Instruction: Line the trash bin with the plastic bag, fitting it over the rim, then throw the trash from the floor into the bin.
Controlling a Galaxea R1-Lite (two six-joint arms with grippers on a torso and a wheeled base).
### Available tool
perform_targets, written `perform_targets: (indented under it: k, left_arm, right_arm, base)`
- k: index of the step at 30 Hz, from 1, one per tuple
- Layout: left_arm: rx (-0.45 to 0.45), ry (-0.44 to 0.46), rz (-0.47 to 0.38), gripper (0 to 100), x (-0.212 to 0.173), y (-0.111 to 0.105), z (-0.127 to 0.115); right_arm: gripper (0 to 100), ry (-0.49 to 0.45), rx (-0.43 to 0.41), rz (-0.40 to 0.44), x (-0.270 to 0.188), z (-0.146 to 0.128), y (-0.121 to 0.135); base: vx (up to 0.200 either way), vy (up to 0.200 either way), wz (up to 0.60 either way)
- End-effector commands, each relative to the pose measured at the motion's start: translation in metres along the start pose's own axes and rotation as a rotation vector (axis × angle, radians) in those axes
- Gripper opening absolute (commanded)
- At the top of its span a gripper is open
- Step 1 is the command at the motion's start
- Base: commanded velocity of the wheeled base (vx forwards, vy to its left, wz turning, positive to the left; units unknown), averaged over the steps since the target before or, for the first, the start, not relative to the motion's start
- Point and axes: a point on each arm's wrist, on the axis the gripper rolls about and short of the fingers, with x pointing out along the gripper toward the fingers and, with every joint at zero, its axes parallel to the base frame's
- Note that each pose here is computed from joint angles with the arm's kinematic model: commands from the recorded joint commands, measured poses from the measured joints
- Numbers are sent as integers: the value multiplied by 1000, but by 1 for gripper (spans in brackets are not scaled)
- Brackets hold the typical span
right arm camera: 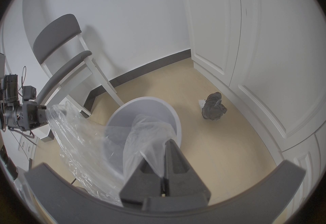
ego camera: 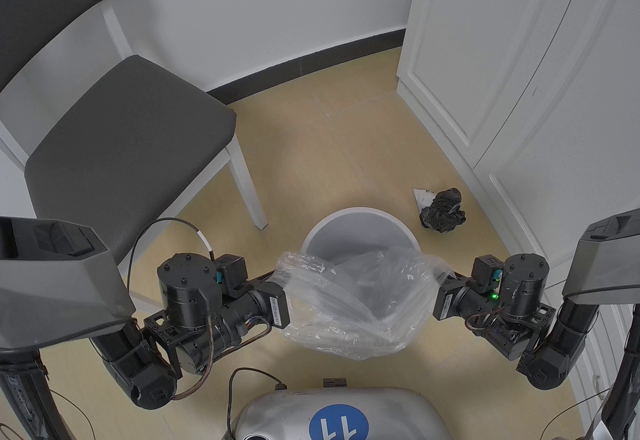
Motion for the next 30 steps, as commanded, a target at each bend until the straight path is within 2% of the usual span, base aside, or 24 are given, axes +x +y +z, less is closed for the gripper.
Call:
perform_targets:
  k: [1, 4, 9, 13, 15, 16, 24, 28, 30]
  left_arm:
    - [1, 29, 13, 0, -12, 3, -9]
    - [1, 21, 12, 0, -15, 5, -12]
    - [2, 59, 39, 0, -30, 13, -21]
    - [3, -13, 27, 0, -18, 11, -8]
    - [3, -13, 27, 0, -18, 11, -8]
    - [5, -53, 13, 0, -9, 7, 1]
    - [-5, -64, 13, 0, -10, 7, 4]
    - [-13, -77, 43, 0, -17, 17, 8]
    - [-46, -67, 87, 0, -26, 32, 9]
  right_arm:
    - [0, -32, 7, 5, -3, 6, 1]
    - [0, -33, 7, 7, -3, 7, 1]
    - [0, -28, 1, 15, -7, 6, 5]
    - [0, -65, 8, 21, -12, 16, 6]
    - [0, -65, 8, 21, -12, 16, 6]
    - [0, -84, 12, 24, -17, 22, 6]
    - [0, -83, 10, 29, -18, 22, 6]
    - [0, -73, 8, 33, -19, 20, 6]
    - [0, -74, 9, 29, -18, 21, 4]
  base:
    - [0, 0, 0]
    - [0, 0, 0]
    - [0, 0, 0]
    - [0, 0, 0]
    - [0, 0, 0]
    - [0, 0, 0]
    - [0, 0, 0]
    - [0, 0, 0]
    - [0, 0, 0]
